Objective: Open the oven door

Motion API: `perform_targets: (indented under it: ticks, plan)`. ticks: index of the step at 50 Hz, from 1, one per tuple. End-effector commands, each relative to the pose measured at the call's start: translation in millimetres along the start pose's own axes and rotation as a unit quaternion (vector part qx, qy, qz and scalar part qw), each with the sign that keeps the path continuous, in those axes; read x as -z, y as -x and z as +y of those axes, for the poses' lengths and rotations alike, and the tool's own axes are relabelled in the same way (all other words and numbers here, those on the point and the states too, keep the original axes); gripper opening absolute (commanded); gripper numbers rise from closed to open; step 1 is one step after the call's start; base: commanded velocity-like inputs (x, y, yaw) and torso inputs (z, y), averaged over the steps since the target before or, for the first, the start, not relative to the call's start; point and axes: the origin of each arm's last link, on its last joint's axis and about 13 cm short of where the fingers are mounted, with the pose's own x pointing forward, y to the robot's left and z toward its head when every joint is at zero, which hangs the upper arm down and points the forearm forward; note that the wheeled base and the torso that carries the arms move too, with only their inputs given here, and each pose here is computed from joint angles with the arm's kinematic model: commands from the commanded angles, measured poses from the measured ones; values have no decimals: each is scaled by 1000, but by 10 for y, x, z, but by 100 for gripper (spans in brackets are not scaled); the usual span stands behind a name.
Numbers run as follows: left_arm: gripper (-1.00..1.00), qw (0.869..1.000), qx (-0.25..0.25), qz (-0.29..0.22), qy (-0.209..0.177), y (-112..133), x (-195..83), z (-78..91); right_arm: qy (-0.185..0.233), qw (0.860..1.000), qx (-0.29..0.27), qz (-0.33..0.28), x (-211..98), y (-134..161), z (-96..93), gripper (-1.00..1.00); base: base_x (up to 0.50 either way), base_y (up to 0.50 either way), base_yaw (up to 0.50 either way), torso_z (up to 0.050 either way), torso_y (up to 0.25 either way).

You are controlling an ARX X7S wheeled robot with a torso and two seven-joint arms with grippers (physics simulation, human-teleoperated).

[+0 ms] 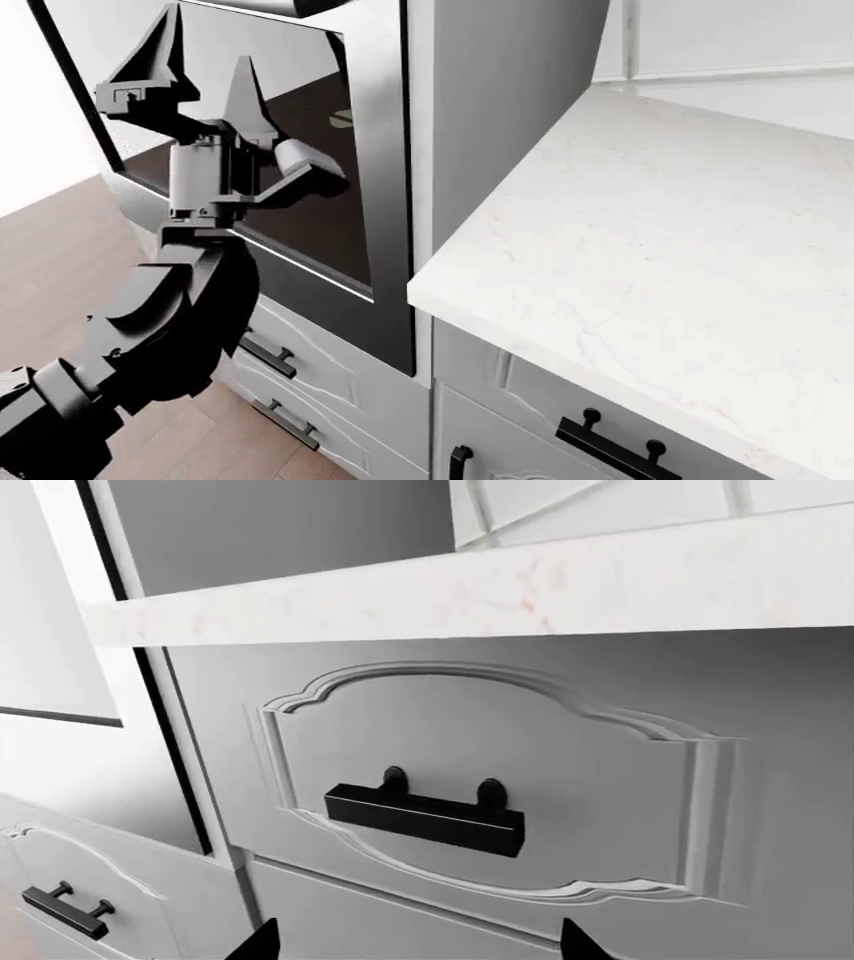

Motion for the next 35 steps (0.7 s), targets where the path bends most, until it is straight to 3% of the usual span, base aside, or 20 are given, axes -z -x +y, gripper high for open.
perform_targets:
  ticks: [1,13,20,35]
  plan:
    - [100,1000,6,-7,-2,-67,18,30,1,1000,-1,-3,-3,-1,2,100,0,0,0,0,0]
    - [100,999,-7,-34,-8,-140,20,58,1,1000,-3,-5,-4,2,3,100,0,0,0,0,0]
    - [100,999,30,-27,9,-159,11,49,1,1000,-4,-5,-4,3,3,100,0,0,0,0,0]
    - [100,998,25,-43,-29,-348,59,-4,0,1000,-4,-5,0,1,0,100,0,0,0,0,0]
